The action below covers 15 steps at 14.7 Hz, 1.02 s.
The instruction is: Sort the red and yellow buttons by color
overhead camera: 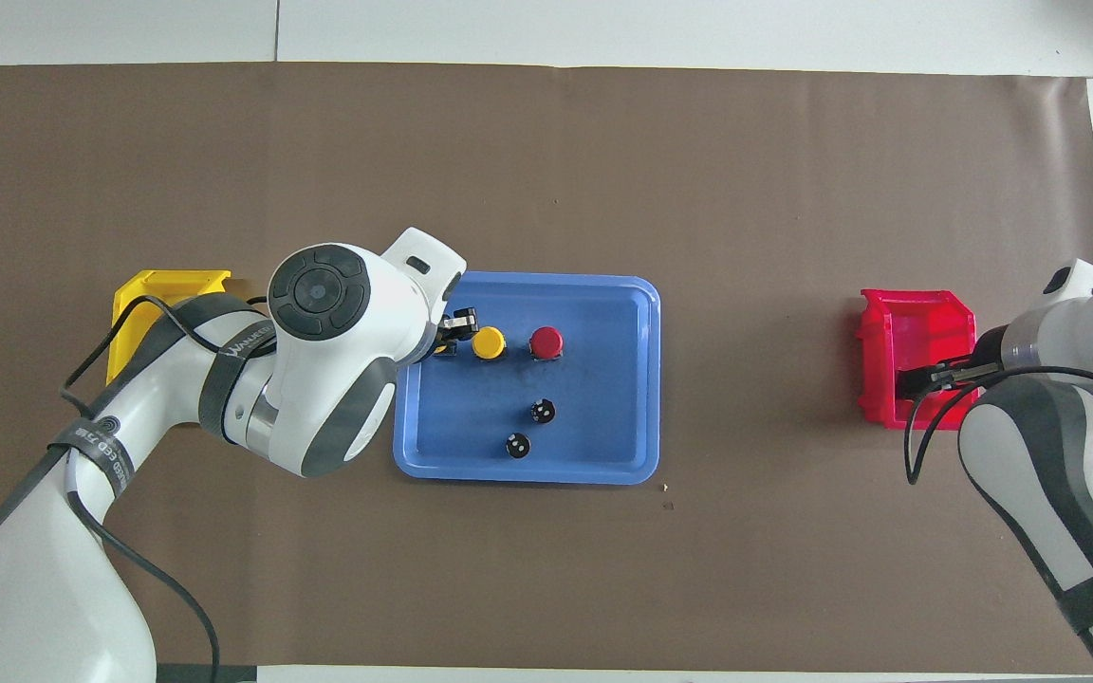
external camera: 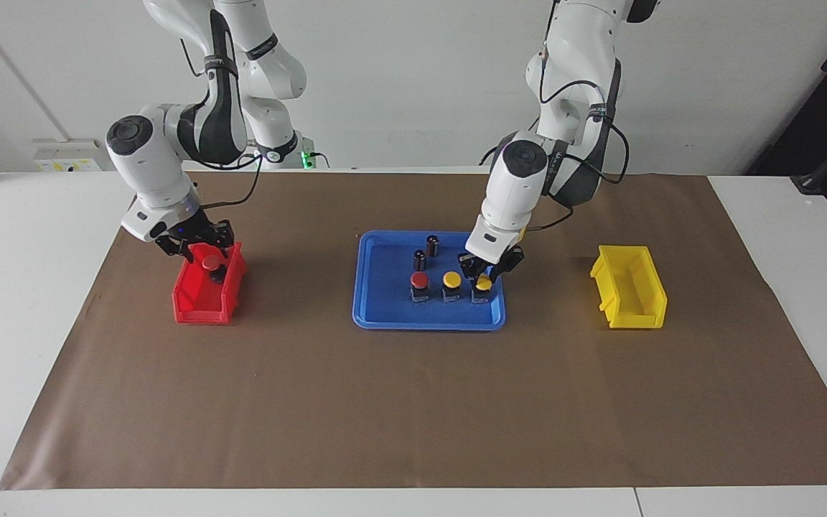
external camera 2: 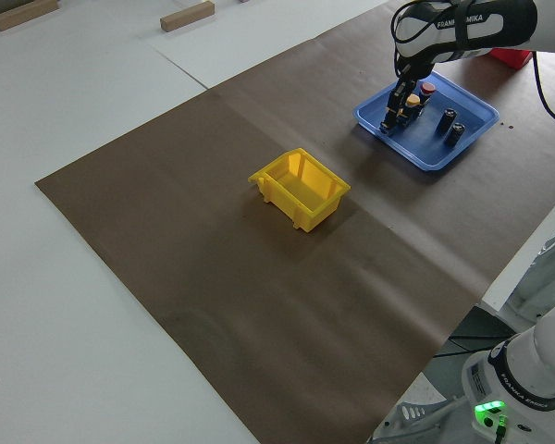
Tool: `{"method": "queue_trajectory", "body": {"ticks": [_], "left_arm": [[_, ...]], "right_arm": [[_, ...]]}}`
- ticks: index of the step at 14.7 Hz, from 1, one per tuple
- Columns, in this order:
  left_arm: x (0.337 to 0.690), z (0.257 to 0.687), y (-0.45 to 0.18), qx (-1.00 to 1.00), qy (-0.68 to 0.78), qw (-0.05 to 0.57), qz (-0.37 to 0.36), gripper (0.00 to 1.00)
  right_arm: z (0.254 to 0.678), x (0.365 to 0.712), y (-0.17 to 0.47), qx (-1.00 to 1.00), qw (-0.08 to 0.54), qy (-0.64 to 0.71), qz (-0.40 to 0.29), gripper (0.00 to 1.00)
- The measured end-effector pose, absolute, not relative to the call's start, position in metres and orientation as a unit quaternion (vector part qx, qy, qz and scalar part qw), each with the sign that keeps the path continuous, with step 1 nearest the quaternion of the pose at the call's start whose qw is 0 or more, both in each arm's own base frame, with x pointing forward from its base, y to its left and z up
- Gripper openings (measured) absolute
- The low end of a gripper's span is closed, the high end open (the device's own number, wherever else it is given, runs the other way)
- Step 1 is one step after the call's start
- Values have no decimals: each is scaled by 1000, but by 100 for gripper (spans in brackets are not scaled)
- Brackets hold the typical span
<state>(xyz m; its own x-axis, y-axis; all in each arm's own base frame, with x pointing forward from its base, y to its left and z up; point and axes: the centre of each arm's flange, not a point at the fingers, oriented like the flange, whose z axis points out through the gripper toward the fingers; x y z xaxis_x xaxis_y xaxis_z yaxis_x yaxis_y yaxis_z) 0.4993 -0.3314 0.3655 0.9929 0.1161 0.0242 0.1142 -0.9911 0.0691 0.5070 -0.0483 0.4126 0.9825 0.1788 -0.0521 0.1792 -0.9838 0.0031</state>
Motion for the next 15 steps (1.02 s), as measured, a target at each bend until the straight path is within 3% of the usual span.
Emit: {"method": "queue_trajectory", "body": {"ticks": [2, 5, 7, 9, 12, 15], "left_arm": [[500, 377, -333, 997, 67, 29, 8, 41], [502, 427, -313, 998, 57, 9, -14, 41], [517, 457, -260, 999, 13, -5, -38, 41], [543, 477, -179, 999, -17, -2, -47, 41], [564, 487, -71, 998, -50, 8, -44, 41], [564, 472, -25, 998, -47, 12, -45, 41]], "right_arm": [[453, 531, -31, 995, 3, 101, -27, 78], [483, 564, 38, 997, 2, 76, -15, 81], [490, 574, 106, 999, 0, 47, -1, 98], [497, 572, 181, 1000, -6, 16, 14, 100], [489, 564, 289, 999, -19, -14, 25, 100], [445, 559, 360, 998, -37, -28, 37, 99]]}}
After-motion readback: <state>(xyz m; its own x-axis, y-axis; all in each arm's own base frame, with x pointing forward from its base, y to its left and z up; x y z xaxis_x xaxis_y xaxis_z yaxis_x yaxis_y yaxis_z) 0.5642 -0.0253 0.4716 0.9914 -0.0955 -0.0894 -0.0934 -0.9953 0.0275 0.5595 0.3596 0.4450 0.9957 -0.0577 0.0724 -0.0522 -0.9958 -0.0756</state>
